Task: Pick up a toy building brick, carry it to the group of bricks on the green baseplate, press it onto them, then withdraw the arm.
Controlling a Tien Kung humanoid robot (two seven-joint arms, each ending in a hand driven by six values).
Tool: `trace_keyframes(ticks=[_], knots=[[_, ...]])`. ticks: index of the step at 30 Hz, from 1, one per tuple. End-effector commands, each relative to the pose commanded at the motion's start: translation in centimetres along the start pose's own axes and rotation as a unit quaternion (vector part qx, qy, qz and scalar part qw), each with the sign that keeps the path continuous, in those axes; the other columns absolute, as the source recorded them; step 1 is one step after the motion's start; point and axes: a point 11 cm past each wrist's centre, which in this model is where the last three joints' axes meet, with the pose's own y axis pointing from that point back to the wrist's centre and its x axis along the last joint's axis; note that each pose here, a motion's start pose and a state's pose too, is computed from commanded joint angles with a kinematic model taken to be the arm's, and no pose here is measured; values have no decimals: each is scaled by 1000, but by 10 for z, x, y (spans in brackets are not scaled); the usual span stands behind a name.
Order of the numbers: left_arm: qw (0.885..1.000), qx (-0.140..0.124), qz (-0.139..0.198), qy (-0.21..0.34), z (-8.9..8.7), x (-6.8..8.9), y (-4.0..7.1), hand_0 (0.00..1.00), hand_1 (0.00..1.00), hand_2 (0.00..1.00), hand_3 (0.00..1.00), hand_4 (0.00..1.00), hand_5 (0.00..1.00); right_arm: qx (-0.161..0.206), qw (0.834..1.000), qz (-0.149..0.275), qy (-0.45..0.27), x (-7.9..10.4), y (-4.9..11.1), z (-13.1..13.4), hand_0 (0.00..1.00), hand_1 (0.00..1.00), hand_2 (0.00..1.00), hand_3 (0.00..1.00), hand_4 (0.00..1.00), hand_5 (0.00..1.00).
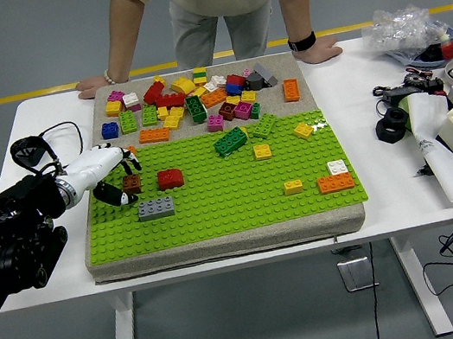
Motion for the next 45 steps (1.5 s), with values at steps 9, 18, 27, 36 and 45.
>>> trace_keyframes(ticks=[9,18,27,36,45], knots=[[1000,2,-1,5,-1,-3,0,989,768,581,591,836,159,1,1000,-1,0,-2,0,0,779,706,746,688,948,695],[1000,3,5,9,-2,-1,1,968,694,548,507,724,175,1,1000,-2,-1,-2,0,0,779,706,746,687,948,695],[1000,4,6,12,-3,-2,1,933,647,542,498,698,171,1,1000,-2,-2,-3,0,0,780,706,745,687,948,694],[1000,4,8,13,-5,-1,2,928,628,544,495,661,166,1,1000,-2,-3,-2,0,0,779,706,745,687,947,695],[1000,-1,12,13,-4,1,2,923,623,540,492,649,162,2,1000,-2,-5,-3,0,-1,780,706,746,686,947,695]])
